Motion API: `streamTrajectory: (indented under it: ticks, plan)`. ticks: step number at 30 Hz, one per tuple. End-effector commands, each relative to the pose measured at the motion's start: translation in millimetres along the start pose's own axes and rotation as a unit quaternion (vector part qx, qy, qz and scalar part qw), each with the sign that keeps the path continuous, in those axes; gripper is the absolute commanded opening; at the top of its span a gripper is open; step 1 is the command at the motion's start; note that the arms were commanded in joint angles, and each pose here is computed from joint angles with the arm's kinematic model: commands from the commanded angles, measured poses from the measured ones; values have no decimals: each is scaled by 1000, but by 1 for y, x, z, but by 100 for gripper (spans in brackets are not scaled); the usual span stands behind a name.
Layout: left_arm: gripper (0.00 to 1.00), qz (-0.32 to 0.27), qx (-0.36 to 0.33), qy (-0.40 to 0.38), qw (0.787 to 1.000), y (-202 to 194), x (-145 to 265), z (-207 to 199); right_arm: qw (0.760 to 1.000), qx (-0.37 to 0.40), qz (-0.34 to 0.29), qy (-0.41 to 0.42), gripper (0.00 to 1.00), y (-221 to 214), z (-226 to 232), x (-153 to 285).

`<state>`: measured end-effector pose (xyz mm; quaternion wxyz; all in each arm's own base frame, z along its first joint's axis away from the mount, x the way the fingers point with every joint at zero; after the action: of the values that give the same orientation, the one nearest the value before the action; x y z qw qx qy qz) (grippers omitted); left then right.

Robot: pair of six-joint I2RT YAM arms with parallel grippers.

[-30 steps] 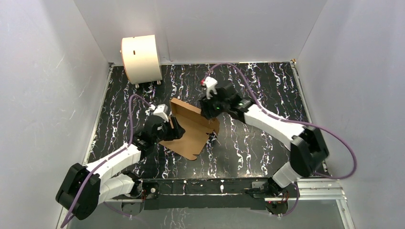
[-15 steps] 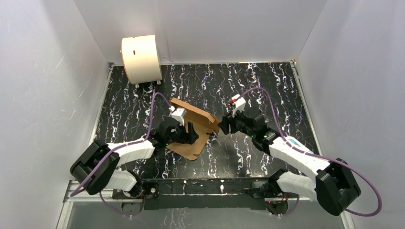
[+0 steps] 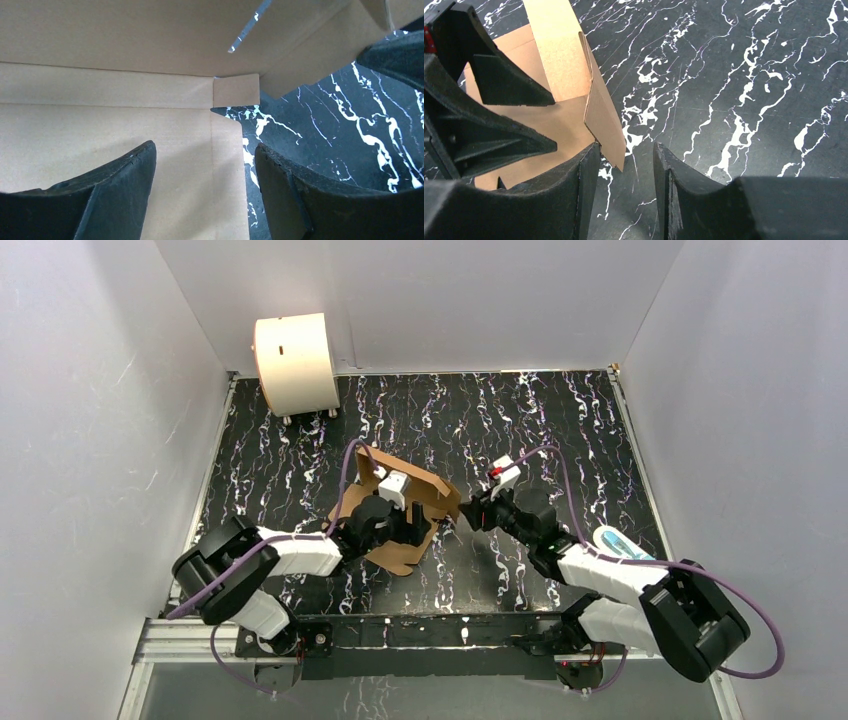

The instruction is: Fold the paper box

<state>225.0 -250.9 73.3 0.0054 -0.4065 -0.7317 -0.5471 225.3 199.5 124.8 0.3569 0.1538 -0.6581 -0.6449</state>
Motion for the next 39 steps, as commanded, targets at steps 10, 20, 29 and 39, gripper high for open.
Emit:
streamTrajectory:
  ticks: [10,20,29,39]
  plan:
    - [71,-78,-55,10,995,19,-19,-14,994,29,-101,-19,50,23,-3,-19]
    - [73,-87,-112,29,989,19,-32,-17,994,52,-94,-9,33,17,-3,-33]
    - [75,-95,-146,54,983,17,-49,-20,992,85,-87,19,15,15,2,-34]
    - [72,-119,-151,86,978,19,-64,-17,992,95,-80,32,4,12,4,-39]
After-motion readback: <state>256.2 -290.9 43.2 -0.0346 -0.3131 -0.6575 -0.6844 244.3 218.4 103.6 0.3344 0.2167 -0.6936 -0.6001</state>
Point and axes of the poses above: each gripper's point midway between its finger pads, its own x axis back along the fingers, its own z axis along the line the jaws close on, y = z × x, the point moved 5 cm from there along x, back along the fingers, and after that the axes turned 6 degrees about x, right-handed, at the moved point
